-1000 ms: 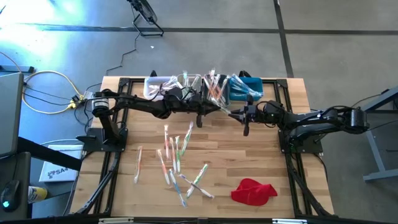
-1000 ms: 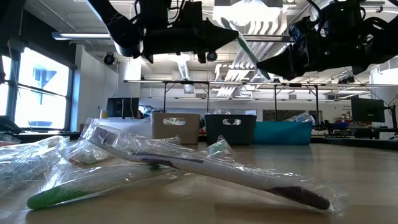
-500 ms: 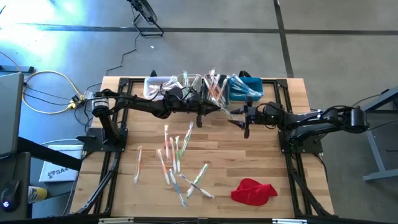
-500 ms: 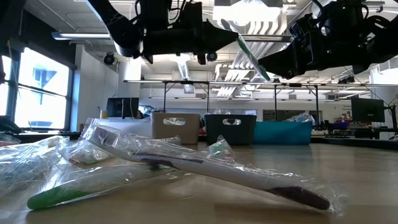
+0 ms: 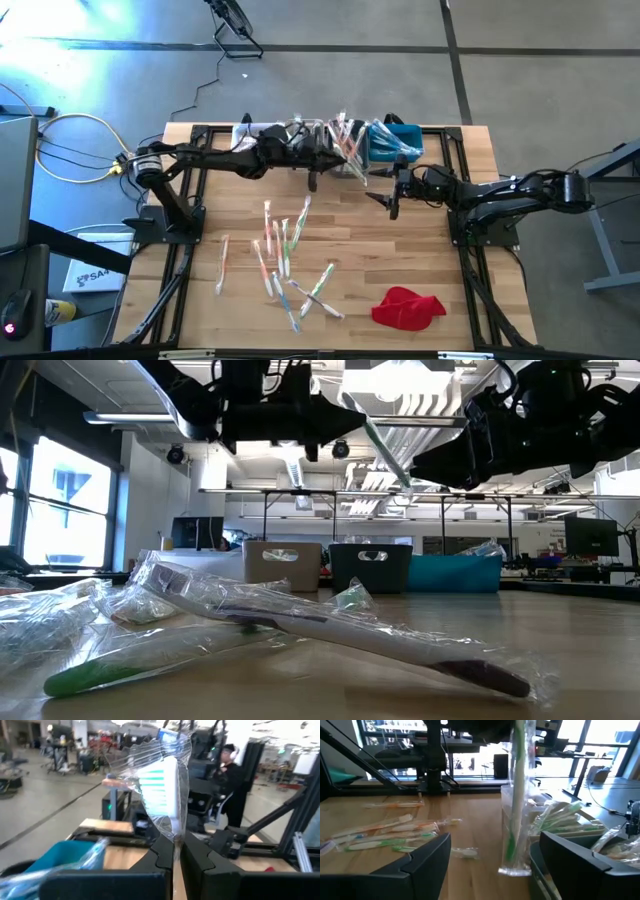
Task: Pick & Place Toothbrushes
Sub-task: Put the green toothbrush into the gray bin, then put the purple toothbrush into the transparent bin
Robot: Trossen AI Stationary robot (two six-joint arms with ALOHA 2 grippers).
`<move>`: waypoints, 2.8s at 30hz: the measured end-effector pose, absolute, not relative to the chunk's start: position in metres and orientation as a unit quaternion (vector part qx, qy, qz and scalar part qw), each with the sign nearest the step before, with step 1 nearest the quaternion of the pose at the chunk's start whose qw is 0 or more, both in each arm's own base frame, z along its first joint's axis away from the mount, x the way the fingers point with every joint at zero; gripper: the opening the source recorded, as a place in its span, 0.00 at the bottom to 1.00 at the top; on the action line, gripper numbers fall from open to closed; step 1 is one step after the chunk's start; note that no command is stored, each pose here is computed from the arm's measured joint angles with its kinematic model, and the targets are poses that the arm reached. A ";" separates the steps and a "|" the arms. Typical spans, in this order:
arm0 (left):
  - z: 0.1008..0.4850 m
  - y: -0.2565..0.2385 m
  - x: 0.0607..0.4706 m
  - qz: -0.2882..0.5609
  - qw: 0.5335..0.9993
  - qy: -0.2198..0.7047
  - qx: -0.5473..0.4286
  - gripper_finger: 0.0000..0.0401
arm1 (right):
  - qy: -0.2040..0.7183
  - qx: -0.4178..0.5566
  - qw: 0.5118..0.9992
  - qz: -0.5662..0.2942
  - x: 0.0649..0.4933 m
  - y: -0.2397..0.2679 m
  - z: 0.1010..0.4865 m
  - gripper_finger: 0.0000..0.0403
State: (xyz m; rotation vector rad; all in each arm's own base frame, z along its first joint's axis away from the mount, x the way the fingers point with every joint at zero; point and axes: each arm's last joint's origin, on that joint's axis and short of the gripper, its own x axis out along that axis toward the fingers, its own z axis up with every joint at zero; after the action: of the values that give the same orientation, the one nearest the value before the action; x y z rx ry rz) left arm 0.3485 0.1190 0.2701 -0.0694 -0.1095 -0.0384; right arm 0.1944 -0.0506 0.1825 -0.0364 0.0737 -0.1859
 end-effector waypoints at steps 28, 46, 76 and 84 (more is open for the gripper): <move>0.273 0.203 0.263 0.276 0.938 0.118 -0.175 0.02 | 0.047 -0.021 0.994 -0.094 0.194 -0.051 0.181 0.74; 0.210 0.219 0.290 0.267 0.915 0.167 -0.251 0.02 | 0.047 -0.022 0.992 -0.118 0.194 -0.052 0.181 0.74; 0.216 0.225 0.292 0.311 0.923 0.129 -0.188 0.45 | 0.048 -0.022 0.992 -0.118 0.194 -0.052 0.181 0.74; 0.208 0.221 0.291 0.311 0.912 0.172 -0.203 0.45 | 0.048 -0.022 0.992 -0.118 0.194 -0.052 0.181 0.74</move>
State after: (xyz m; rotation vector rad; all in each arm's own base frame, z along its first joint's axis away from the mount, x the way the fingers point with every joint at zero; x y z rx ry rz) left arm 0.2912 0.2206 0.2079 -0.4180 0.3551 0.6410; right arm 0.1939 -0.0522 0.1806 -0.0435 0.0955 -0.2360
